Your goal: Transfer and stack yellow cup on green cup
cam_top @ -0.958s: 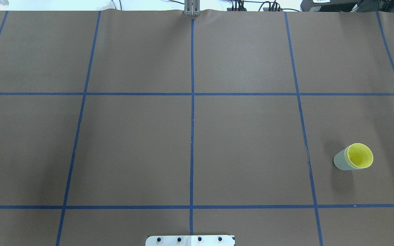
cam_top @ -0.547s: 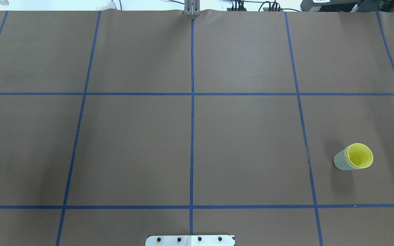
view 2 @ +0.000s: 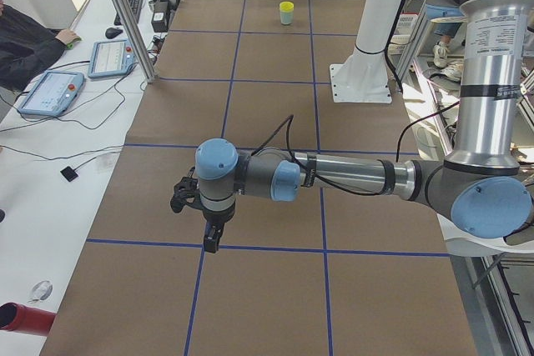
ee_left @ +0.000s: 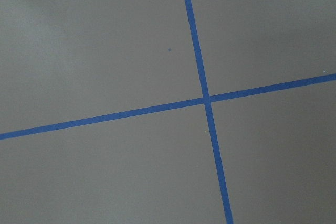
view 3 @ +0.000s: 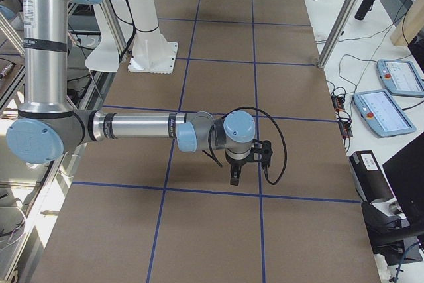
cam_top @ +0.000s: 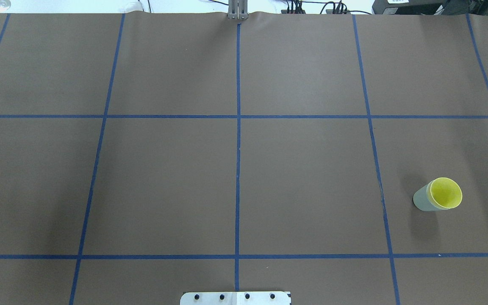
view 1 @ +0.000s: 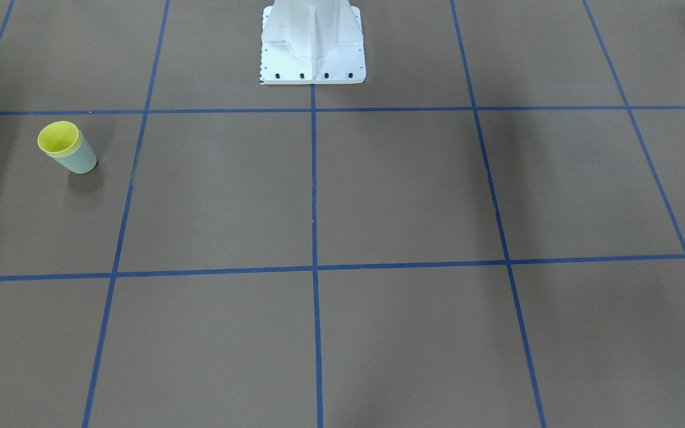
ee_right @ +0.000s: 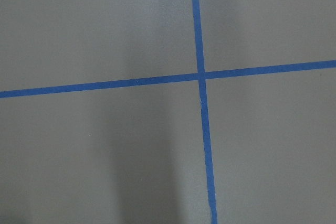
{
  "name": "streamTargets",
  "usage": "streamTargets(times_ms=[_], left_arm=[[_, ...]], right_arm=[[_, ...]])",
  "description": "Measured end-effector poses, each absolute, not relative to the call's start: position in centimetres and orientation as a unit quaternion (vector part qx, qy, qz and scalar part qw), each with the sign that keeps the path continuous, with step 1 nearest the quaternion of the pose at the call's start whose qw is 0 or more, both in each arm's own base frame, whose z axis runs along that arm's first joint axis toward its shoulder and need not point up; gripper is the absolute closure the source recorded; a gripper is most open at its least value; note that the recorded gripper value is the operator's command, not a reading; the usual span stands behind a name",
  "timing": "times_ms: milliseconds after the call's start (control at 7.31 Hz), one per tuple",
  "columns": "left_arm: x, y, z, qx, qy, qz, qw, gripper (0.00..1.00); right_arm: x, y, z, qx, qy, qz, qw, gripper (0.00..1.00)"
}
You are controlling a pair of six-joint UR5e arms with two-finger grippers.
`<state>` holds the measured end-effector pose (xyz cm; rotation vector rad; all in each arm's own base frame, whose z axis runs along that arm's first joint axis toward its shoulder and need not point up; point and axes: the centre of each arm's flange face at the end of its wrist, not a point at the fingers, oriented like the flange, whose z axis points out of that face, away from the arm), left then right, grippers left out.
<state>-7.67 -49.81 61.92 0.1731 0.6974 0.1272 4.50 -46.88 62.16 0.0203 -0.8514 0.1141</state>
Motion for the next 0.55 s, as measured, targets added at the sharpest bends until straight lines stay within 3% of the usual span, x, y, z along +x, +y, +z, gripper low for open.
streamTargets(times_ms=[547], left_arm=[[-7.66, -49.82, 61.93, 0.085, 0.341, 0.063, 0.934, 0.0]], right_arm=[[4.5, -46.95, 62.09, 0.011, -0.413, 0.055, 0.909, 0.0]])
